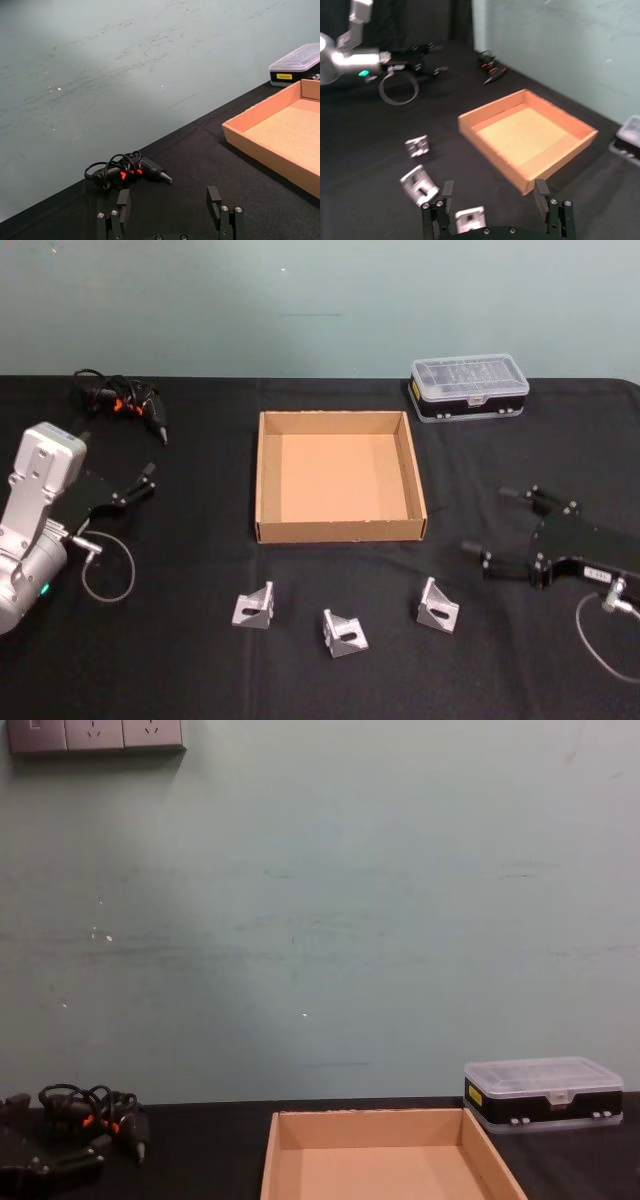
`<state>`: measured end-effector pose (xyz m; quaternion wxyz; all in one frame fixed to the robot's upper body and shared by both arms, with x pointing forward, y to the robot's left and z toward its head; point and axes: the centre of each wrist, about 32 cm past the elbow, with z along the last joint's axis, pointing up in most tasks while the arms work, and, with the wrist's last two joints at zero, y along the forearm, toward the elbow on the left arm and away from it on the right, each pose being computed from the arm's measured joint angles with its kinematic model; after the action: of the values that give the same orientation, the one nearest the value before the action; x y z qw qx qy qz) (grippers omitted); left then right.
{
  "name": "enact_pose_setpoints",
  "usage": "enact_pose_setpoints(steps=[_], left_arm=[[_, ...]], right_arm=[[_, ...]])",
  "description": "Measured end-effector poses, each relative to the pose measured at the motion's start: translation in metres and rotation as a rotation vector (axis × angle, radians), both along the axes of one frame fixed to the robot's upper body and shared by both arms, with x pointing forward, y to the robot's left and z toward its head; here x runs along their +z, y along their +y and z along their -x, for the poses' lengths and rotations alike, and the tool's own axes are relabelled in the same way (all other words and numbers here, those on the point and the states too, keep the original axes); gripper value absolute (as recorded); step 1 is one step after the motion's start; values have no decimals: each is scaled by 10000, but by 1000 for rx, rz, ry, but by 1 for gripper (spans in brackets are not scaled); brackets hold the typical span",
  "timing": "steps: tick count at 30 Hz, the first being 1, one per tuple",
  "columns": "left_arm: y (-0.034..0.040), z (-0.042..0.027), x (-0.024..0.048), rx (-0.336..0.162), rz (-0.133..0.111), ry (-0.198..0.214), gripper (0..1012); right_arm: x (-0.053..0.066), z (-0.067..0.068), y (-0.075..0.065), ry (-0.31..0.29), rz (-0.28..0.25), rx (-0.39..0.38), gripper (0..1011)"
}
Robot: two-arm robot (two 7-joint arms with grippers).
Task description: Use one hand to pick up the angle iron from the table and place it into the box.
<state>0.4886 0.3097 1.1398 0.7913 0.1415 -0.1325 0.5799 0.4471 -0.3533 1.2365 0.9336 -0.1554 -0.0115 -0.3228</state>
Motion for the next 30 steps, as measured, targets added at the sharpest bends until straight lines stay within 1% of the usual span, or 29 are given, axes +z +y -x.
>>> enact_pose_setpoints(steps=[4,5,8,9,11,13,16,19,21,30], left_arm=[[0,0,0,0,0,0,1000],[0,0,0,0,0,0,1000],[0,0,0,0,0,0,1000],[0,0,0,0,0,0,1000],[0,0,0,0,0,0,1000],[0,0,0,0,0,0,1000],[0,0,0,0,0,0,1000],[0,0,0,0,0,0,1000],[0,0,0,0,0,0,1000],[0,0,0,0,0,0,1000]], right_arm=[[-1,2,7,36,32,48,1000],[-26,-2,15,54,44,62,1000],[-74,-16,26,78,60,77,1000],[-119,-26,36,96,70,86,1000],[-173,-43,54,116,81,96,1000],[-189,-50,59,122,86,99,1000],[-264,-81,82,146,101,110,1000],[-295,-98,91,153,109,113,1000],[-340,-123,100,166,117,115,1002],[-438,-181,135,188,129,125,1000]])
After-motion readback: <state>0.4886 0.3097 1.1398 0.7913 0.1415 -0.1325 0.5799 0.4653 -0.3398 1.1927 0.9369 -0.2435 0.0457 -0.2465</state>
